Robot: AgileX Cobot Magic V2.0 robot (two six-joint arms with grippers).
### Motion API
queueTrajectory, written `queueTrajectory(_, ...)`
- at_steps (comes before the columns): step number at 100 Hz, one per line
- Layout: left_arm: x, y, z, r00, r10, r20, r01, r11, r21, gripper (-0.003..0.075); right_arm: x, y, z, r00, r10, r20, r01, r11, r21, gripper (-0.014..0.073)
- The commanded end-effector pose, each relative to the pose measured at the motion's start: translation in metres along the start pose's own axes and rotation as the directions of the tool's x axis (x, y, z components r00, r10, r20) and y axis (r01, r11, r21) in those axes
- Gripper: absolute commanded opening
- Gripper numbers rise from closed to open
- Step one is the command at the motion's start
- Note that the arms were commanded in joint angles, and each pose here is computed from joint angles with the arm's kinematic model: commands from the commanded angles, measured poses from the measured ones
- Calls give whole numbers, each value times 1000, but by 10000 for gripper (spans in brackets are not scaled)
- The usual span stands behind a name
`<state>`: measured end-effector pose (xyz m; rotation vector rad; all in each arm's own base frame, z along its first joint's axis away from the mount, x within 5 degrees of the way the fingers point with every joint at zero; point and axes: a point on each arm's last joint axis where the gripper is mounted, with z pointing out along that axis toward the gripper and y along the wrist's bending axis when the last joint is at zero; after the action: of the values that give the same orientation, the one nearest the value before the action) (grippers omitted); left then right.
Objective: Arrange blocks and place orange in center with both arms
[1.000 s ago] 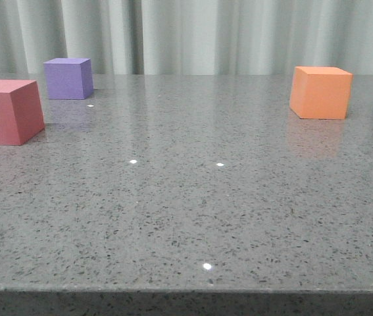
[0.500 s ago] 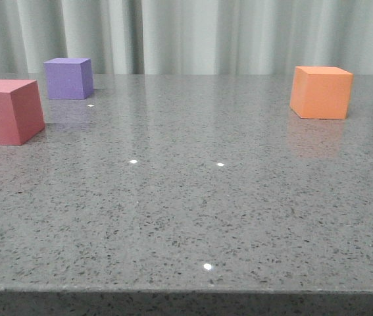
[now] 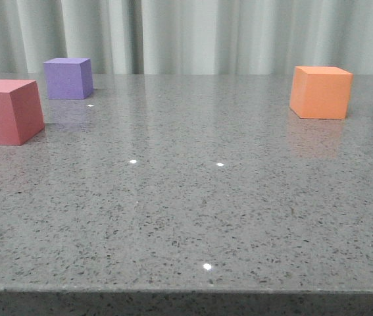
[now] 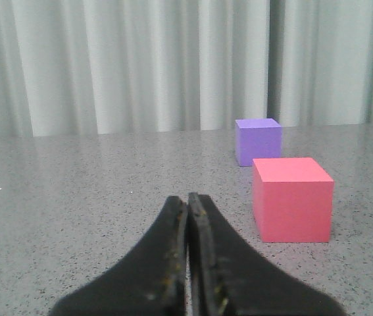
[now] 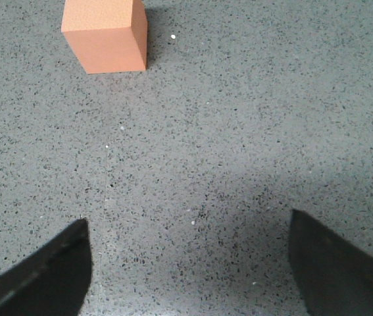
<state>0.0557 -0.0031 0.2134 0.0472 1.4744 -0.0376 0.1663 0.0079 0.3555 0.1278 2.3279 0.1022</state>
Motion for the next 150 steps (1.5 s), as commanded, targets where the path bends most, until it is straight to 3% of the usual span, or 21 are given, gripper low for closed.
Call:
queueTrajectory(1, 5, 0, -2, 998, -3, 69, 3, 1000, 2, -19, -14, 2, -9, 995, 9, 102, -7, 1000, -22, 654)
queueTrajectory(30, 5, 0, -2, 998, -3, 69, 3, 1000, 2, -19, -47, 25, 3, 994, -46, 99, 56, 993, -99, 654)
queueTrajectory(53, 5, 0, -2, 998, -3, 69, 3, 1000, 2, -19, -87, 51, 51, 996, -88, 34, 92, 987, -130, 654)
queueTrajectory(86, 5, 0, -2, 998, -3, 69, 3, 1000, 2, -19, -132, 69, 120, 994, -101, -30, 97, 989, -115, 654)
queueTrajectory(130, 5, 0, -2, 998, -3, 69, 3, 1000, 2, -19, -129, 73, 195, 980, -127, -150, 115, 990, -81, 652)
queueTrajectory(140, 5, 0, -2, 998, -3, 69, 3, 1000, 2, -19, -127, 73, 201, 979, -127, -162, 116, 990, -79, 591)
queueTrajectory(150, 5, 0, -2, 998, -3, 69, 3, 1000, 2, -19, -127, 73, 201, 979, -127, -161, 116, 990, -79, 456)
